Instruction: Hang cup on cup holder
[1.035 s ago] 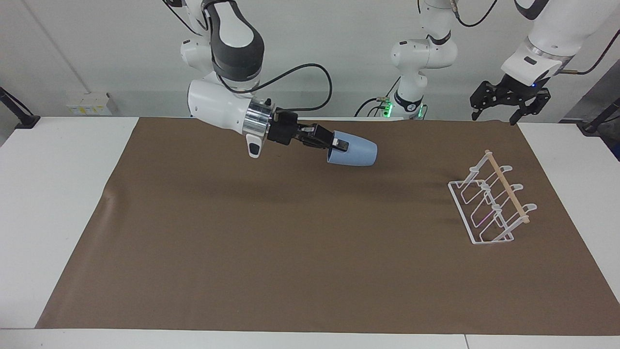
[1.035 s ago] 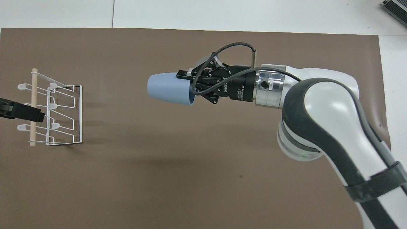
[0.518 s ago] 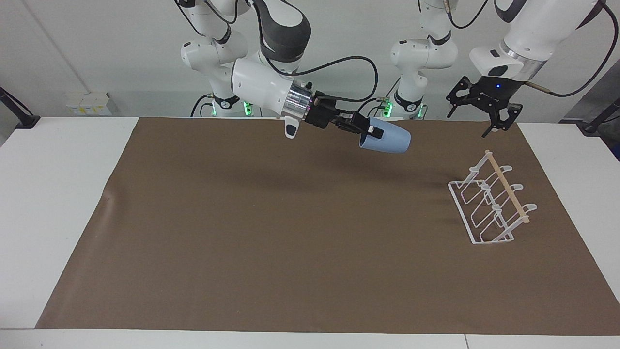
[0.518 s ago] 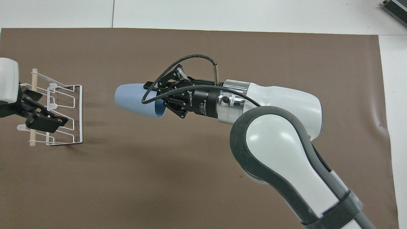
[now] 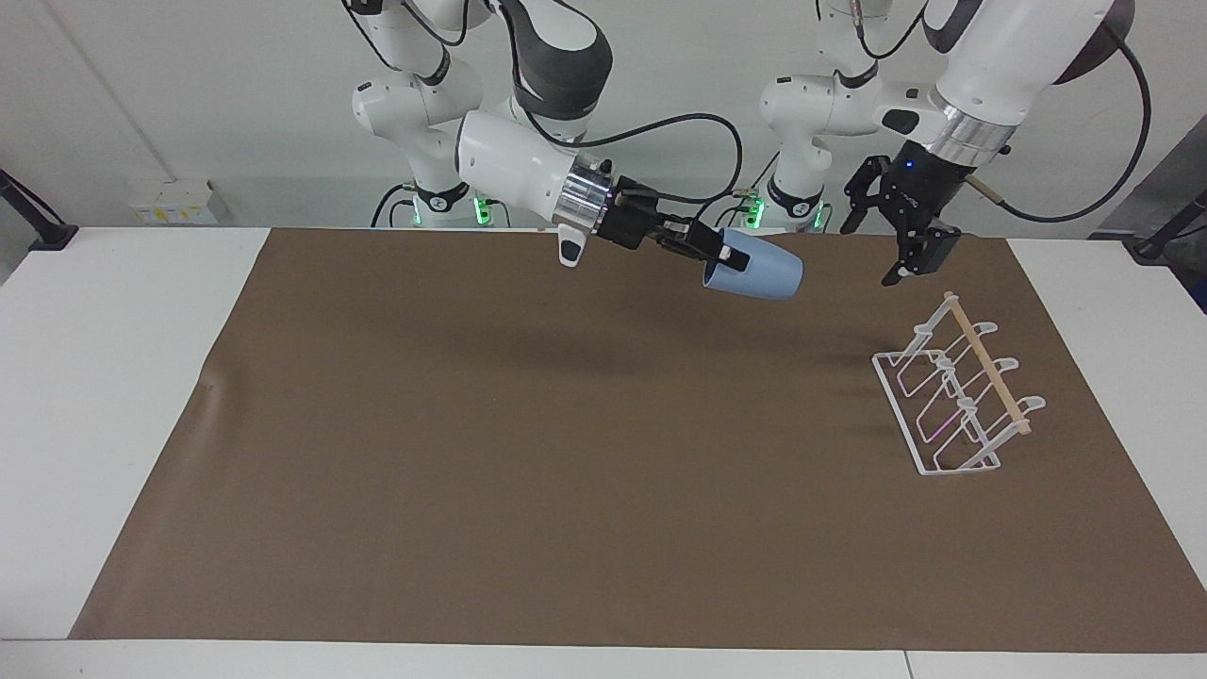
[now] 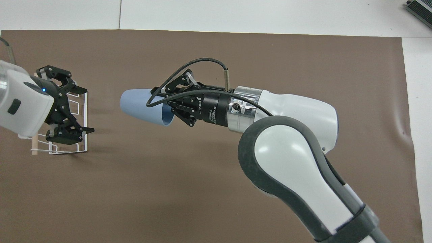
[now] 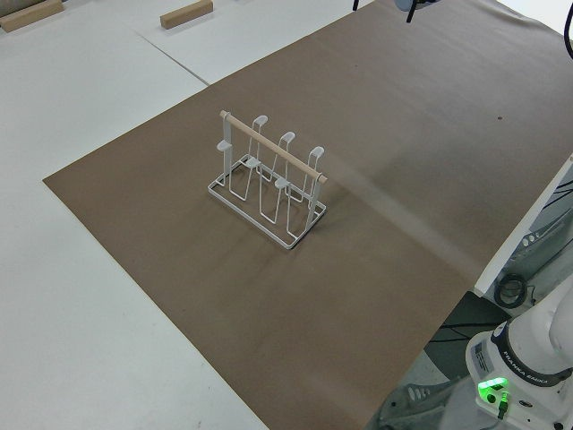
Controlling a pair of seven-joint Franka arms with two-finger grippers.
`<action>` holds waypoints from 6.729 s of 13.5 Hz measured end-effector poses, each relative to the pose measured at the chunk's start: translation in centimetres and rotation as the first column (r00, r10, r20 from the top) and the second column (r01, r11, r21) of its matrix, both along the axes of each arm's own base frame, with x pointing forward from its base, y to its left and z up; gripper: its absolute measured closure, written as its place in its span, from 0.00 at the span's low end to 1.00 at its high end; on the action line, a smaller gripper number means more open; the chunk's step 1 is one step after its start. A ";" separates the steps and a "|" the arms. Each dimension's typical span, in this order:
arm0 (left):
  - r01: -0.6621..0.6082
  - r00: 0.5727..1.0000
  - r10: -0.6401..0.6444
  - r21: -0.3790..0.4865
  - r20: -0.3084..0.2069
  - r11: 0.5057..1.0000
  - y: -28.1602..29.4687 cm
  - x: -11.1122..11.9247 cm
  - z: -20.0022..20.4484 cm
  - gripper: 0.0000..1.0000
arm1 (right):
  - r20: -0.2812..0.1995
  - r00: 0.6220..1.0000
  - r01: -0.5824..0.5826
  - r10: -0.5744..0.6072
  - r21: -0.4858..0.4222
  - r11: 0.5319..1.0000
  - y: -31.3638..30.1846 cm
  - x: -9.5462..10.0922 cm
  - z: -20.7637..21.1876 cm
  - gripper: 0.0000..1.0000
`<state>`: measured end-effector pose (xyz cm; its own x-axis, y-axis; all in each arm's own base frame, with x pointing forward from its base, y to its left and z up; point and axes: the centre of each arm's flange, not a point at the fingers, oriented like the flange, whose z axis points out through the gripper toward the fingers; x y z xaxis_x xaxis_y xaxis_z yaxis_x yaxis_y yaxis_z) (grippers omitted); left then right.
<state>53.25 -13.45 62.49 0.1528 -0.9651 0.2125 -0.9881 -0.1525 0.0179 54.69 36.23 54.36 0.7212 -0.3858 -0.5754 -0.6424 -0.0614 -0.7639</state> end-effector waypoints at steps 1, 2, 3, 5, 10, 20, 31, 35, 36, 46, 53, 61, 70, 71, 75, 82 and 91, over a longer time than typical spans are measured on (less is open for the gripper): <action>0.054 0.999 -0.054 -0.008 -0.001 0.999 -0.4 0.4 -0.8 0.00 | 0.001 1.000 -0.001 0.001 -0.002 1.000 0.0 0.0 0.0 0.94; 0.100 0.995 -0.100 -0.010 -0.001 0.995 -1.0 0.7 -1.3 0.00 | 0.002 1.000 0.000 0.000 -0.004 1.000 -0.1 0.0 0.0 0.94; 0.139 0.990 -0.139 -0.010 -0.002 0.990 -1.8 0.8 -1.8 0.00 | 0.002 1.000 0.001 -0.001 -0.004 1.000 -0.1 0.1 0.0 0.94; 0.238 0.971 -0.238 -0.012 0.001 0.971 -4.3 1.3 -2.6 0.00 | 0.002 1.000 0.004 -0.004 -0.004 1.000 -0.3 0.2 0.0 0.94; 0.294 0.956 -0.294 -0.028 0.006 0.955 -6.5 2.9 -3.2 0.00 | 0.002 1.000 0.003 -0.003 -0.004 1.000 -0.3 0.2 0.0 0.94; 0.316 0.948 -0.318 -0.167 0.019 0.934 -9.3 2.1 -2.1 0.10 | 0.000 1.000 -0.006 0.006 -0.004 1.000 -0.2 0.1 -0.1 0.94; 0.322 0.947 -0.321 -0.148 0.034 0.935 -9.3 2.2 -2.0 0.25 | -0.001 1.000 -0.010 0.010 -0.002 1.000 -0.1 0.1 -0.1 0.94; 0.320 0.947 -0.318 -0.128 0.037 0.939 -8.9 2.4 -2.0 0.25 | 0.000 1.000 -0.003 0.003 -0.004 1.000 -0.3 0.3 -0.1 0.81; 0.317 0.948 -0.315 -0.124 0.037 0.940 -8.7 2.5 -2.0 0.25 | -0.001 1.000 -0.001 0.001 -0.004 1.000 -0.5 0.4 -0.2 0.68; 0.320 0.940 -0.338 0.208 0.057 0.924 -5.5 3.7 -2.4 0.25 | 0.057 0.998 -0.025 0.029 -0.066 0.997 -0.6 0.6 -0.2 0.40; 0.311 0.921 -0.388 0.555 0.023 0.772 -3.1 4.6 -3.0 0.25 | 0.357 0.762 -0.208 0.540 -0.654 0.727 -3.6 1.9 -1.0 0.63; 0.033 0.982 -0.162 0.760 0.096 0.650 2.5 6.3 -7.7 0.25 | -0.067 0.599 -0.263 0.798 -0.958 0.117 -13.5 3.9 2.8 0.63; -0.014 0.970 -0.216 0.915 0.110 0.403 3.4 7.3 -12.5 0.25 | -0.252 0.638 -0.395 0.727 -0.918 0.028 -28.8 5.6 -0.2 0.59; -0.008 0.969 -0.227 0.927 0.100 0.375 3.4 7.6 -13.3 0.25 | -0.260 0.641 -0.404 0.722 -0.915 0.029 -29.5 5.3 -1.0 0.56; -0.016 0.968 -0.232 0.949 0.093 0.315 3.6 8.7 -16.5 0.25 | -0.271 0.654 -0.412 0.707 -0.911 0.032 -30.8 4.3 -3.0 0.37; -0.041 0.975 -0.200 0.959 0.101 0.282 4.3 9.1 -19.4 0.25 | -0.265 0.671 -0.403 0.693 -0.914 0.040 -33.1 4.3 -2.7 0.00; -0.062 0.976 -0.187 0.964 0.113 0.259 4.6 8.8 -20.0 0.25 | -0.256 0.674 -0.390 0.693 -0.920 0.039 -33.1 4.0 -1.9 0.00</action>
